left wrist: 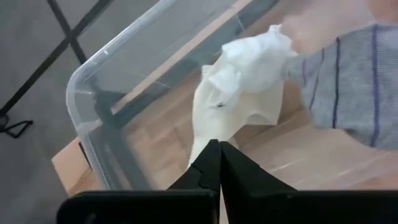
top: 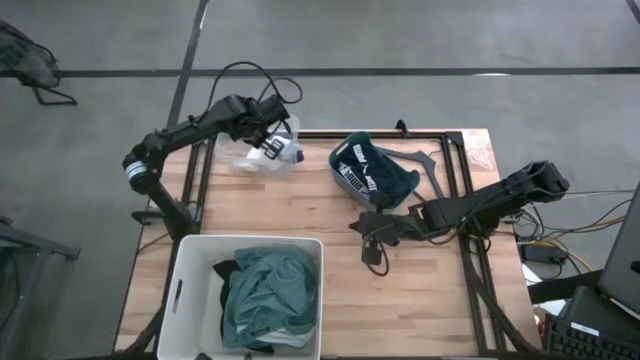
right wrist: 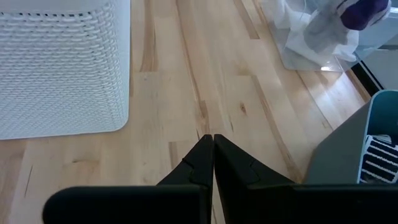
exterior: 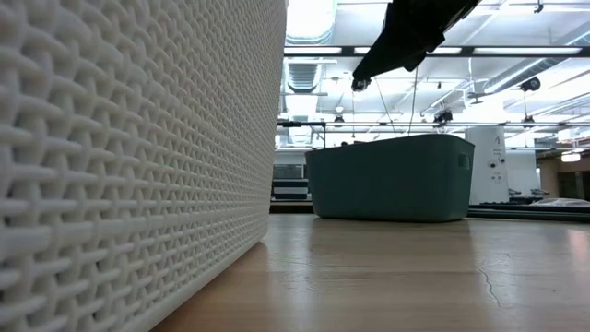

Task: Pick & Place Cloths
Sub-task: Put the gray sock into the transparent bin

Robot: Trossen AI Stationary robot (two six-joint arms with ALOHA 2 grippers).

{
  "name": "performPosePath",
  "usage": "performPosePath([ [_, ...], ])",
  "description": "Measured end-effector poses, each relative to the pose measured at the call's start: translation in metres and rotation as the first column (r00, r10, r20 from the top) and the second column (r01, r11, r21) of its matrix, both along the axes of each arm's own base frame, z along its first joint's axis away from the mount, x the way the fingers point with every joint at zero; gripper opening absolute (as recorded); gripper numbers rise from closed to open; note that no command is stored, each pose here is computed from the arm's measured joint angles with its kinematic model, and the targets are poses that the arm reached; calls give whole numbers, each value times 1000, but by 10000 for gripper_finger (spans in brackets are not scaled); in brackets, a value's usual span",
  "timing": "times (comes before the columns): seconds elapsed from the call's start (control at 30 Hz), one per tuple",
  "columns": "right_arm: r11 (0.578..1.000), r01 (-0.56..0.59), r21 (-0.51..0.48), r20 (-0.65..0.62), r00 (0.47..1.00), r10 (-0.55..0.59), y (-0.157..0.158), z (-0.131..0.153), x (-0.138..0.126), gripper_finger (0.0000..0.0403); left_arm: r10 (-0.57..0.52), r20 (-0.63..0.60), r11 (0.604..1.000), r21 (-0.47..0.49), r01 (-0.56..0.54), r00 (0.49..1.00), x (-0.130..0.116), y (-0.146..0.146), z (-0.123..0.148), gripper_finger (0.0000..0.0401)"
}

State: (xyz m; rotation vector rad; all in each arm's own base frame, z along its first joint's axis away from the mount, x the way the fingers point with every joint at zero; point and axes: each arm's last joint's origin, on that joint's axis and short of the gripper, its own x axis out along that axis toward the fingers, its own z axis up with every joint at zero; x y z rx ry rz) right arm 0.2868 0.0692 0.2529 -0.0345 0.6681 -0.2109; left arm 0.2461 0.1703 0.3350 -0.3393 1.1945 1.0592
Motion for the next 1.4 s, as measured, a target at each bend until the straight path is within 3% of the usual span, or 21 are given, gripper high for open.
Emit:
performPosePath([
  [0.13, 1000, 0, 0, 0, 1000, 0, 0, 0, 0, 8, -30, 25, 999, -23, 31, 999, 1, 1, 1, 10],
  [0.23, 1000, 0, 0, 0, 1000, 0, 0, 0, 0, 8, -90, 128, 995, -23, 94, 988, 14, -3, 3, 18],
  [0.5, 1000, 0, 0, 0, 1000, 0, 0, 0, 0, 8, -303, 345, 946, -6, 325, 888, 46, -25, 11, 60],
  [0.67, 1000, 2, 2, 1, 1000, -2, 0, 0, 0, 8, -372, 343, 921, 19, 390, 862, 54, -36, 11, 120],
  [0.87, 1000, 4, 7, 7, 1000, -4, 0, 0, 0, 8, -358, 275, 928, 3, 371, 892, 61, -33, -11, 198],
  [1.0, 1000, 5, 9, 8, 1000, -5, 0, 0, 0, 8, -353, 210, 931, -15, 364, 912, 64, -31, -28, 228],
  [1.2, 1000, 4, 9, 7, 1000, -4, 0, 0, 0, 8, -353, 184, 932, -19, 363, 917, 67, -29, -34, 225],
  [1.4, 1000, 1, 9, 16, 1000, -1, 0, 0, 1, 8, -329, 134, 943, -12, 334, 935, 66, -25, -40, 160],
])
